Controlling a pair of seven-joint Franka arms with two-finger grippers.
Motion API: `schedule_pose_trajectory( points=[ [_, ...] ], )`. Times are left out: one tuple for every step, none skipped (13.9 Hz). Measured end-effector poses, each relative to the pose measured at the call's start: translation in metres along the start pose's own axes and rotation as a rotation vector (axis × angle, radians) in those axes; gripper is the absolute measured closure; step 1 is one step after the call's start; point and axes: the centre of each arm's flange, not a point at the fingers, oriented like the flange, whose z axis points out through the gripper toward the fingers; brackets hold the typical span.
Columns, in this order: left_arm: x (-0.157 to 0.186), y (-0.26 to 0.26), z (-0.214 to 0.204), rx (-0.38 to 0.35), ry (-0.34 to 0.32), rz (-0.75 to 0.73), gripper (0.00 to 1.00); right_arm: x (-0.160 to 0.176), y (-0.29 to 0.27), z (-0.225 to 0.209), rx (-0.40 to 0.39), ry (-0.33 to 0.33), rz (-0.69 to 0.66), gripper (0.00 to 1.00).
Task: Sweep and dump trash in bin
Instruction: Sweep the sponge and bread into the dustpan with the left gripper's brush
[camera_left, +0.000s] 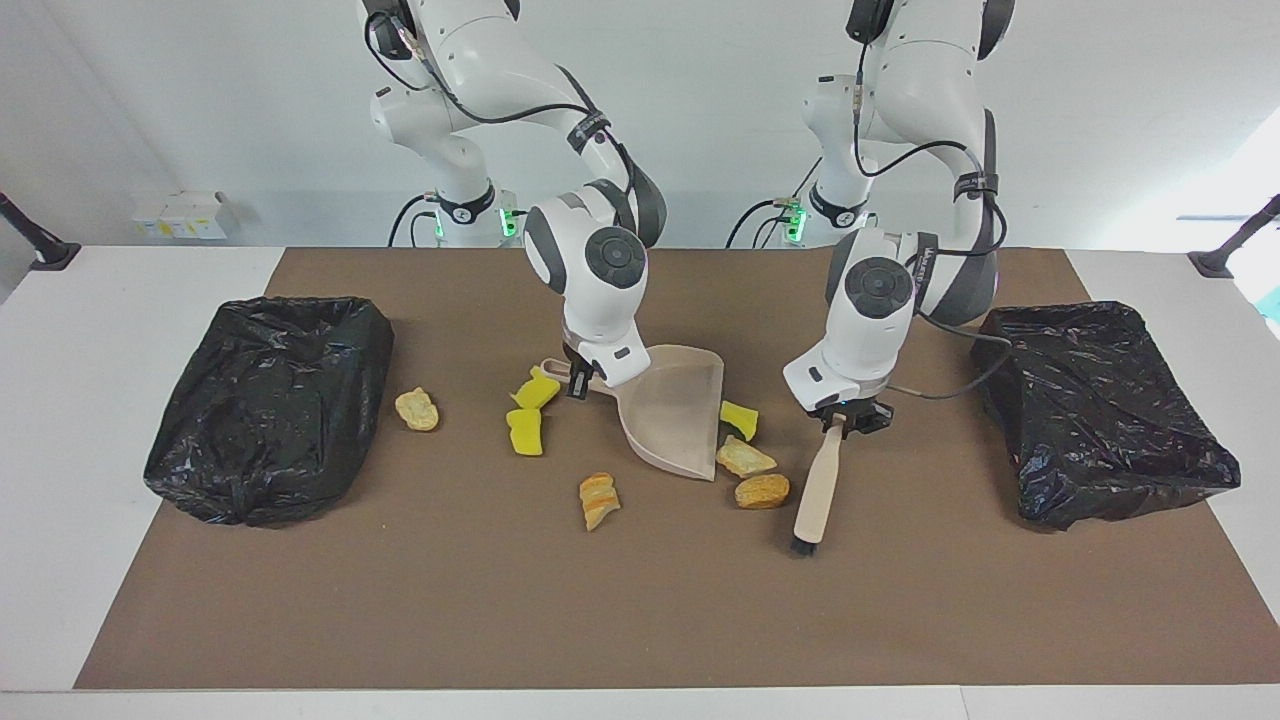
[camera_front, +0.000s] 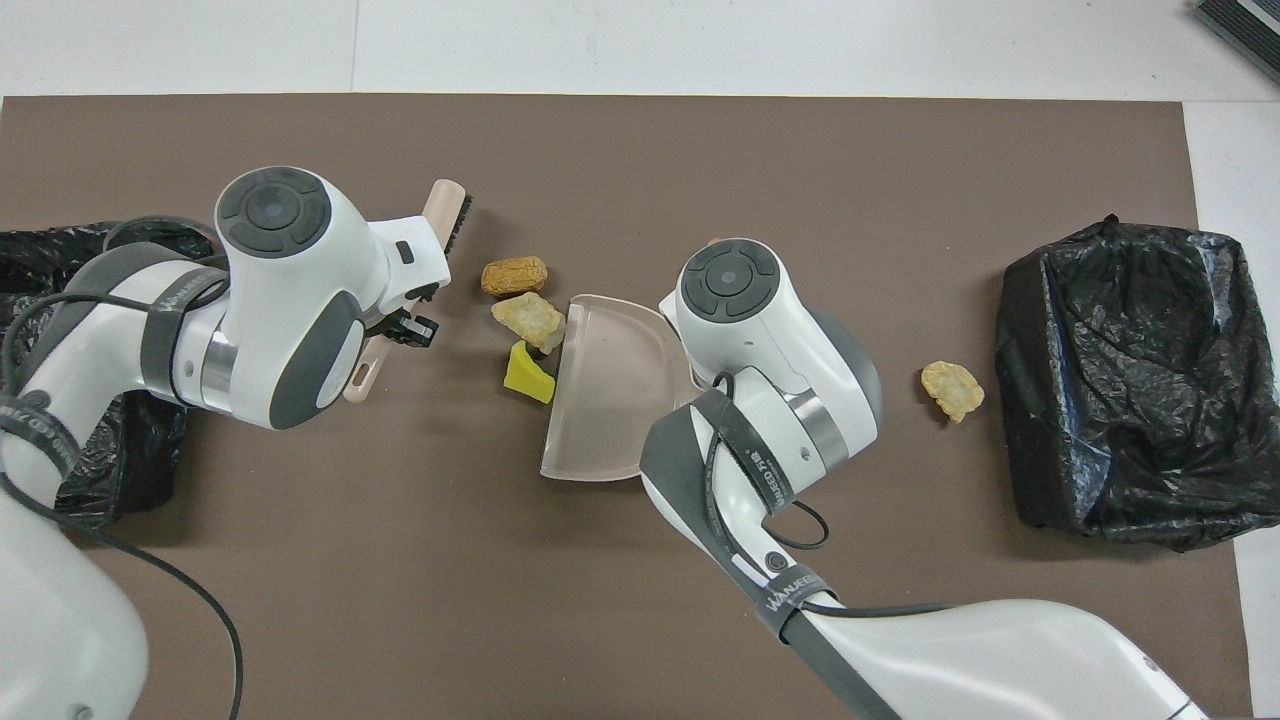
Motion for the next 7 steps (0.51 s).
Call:
schedule_pose_trajectory(
  points=[
    [-0.005, 0.019, 0.003, 0.001, -0.012, -0.022, 0.74, 0.0, 0.0, 0.0, 0.0, -0.001, -0.001, 0.67],
    [-0.013, 0.038, 0.003, 0.002, -0.021, -0.048, 0.74, 0.0, 0.0, 0.0, 0.0, -0.001, -0.001, 0.67],
    [-0.021, 0.058, 0.001, -0.006, -0.028, -0.072, 0.74, 0.0, 0.0, 0.001, 0.001, -0.002, -0.001, 0.67],
    [-0.031, 0.074, -0.003, -0.026, -0.035, -0.099, 0.74, 0.0, -0.001, 0.002, 0.002, -0.004, -0.001, 0.67],
    [-0.04, 0.088, -0.008, -0.055, -0.042, -0.116, 0.74, -0.001, -0.001, 0.002, 0.002, -0.005, -0.001, 0.67],
    [-0.049, 0.1, -0.014, -0.082, -0.048, -0.135, 0.74, -0.001, -0.001, 0.002, 0.002, -0.006, -0.002, 0.67],
    [-0.056, 0.111, -0.02, -0.105, -0.053, -0.155, 0.74, -0.001, -0.001, 0.002, 0.002, -0.006, -0.002, 0.67]
  ],
)
